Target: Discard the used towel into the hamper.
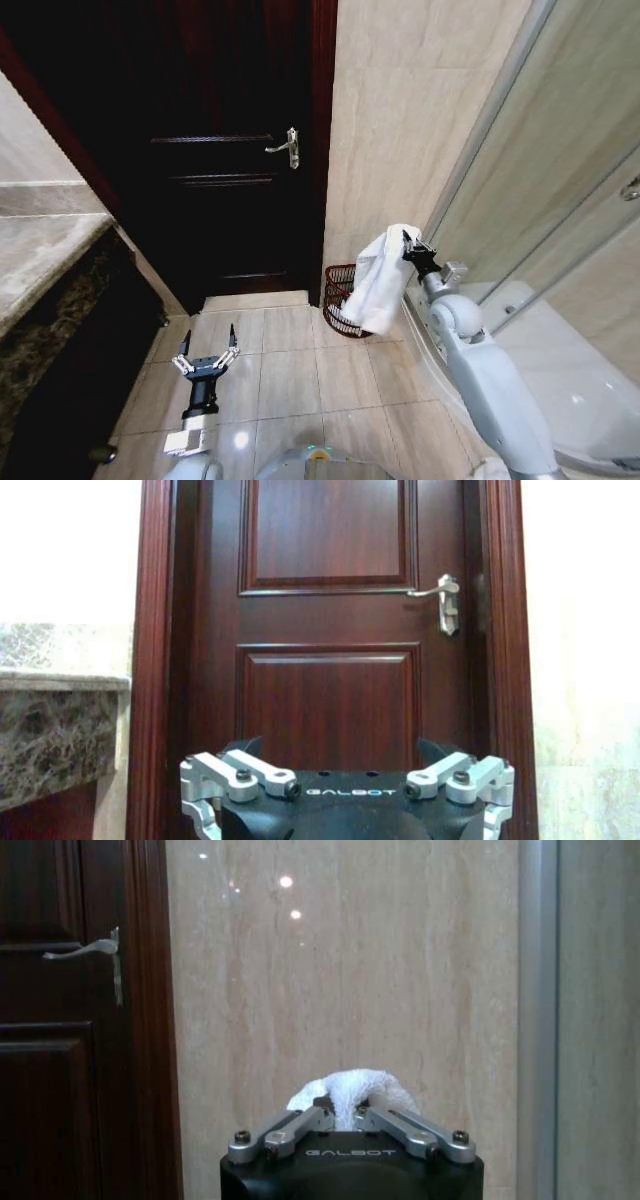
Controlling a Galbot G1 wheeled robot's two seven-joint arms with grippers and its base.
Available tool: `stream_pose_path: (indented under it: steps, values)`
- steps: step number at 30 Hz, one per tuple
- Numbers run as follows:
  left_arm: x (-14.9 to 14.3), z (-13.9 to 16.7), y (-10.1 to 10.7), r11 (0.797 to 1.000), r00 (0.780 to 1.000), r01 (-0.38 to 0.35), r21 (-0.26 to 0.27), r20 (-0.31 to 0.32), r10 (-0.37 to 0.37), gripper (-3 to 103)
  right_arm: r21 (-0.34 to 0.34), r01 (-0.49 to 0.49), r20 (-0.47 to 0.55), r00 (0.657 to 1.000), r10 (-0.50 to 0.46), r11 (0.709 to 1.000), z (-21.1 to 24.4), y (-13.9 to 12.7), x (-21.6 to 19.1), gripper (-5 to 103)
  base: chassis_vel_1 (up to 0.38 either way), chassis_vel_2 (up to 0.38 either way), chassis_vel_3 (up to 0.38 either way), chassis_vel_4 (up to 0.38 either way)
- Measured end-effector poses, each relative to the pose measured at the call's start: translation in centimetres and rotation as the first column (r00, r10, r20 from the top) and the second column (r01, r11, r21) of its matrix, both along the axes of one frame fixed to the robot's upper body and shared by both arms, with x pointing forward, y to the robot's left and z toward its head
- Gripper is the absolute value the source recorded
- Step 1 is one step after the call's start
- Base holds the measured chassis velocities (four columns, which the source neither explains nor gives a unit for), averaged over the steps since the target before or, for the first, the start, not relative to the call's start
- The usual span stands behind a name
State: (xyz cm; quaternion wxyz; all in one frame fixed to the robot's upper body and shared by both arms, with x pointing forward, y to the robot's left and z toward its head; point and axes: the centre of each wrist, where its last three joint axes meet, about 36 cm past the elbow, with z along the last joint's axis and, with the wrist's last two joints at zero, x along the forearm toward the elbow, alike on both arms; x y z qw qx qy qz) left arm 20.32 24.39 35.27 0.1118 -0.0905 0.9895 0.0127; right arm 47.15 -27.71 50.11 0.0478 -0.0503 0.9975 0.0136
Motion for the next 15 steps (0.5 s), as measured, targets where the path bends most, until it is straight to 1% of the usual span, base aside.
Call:
stream_pose_path:
  steps: [5,15]
  values:
    - [0.08,0.25,-0.05,1.0,1.0,0.002,0.002,0.003,-0.002,100,-0.002,0.0,-0.001,1.0,0.0,1.0,-0.3,0.16,-0.49,5,-0.042,0.066,0.059,-0.05]
    - [-0.02,0.62,-0.07,1.0,1.0,0.004,0.004,0.009,-0.005,100,0.0,0.0,0.005,1.0,0.0,1.0,-0.16,0.39,-0.58,5,-0.005,0.003,0.004,-0.004]
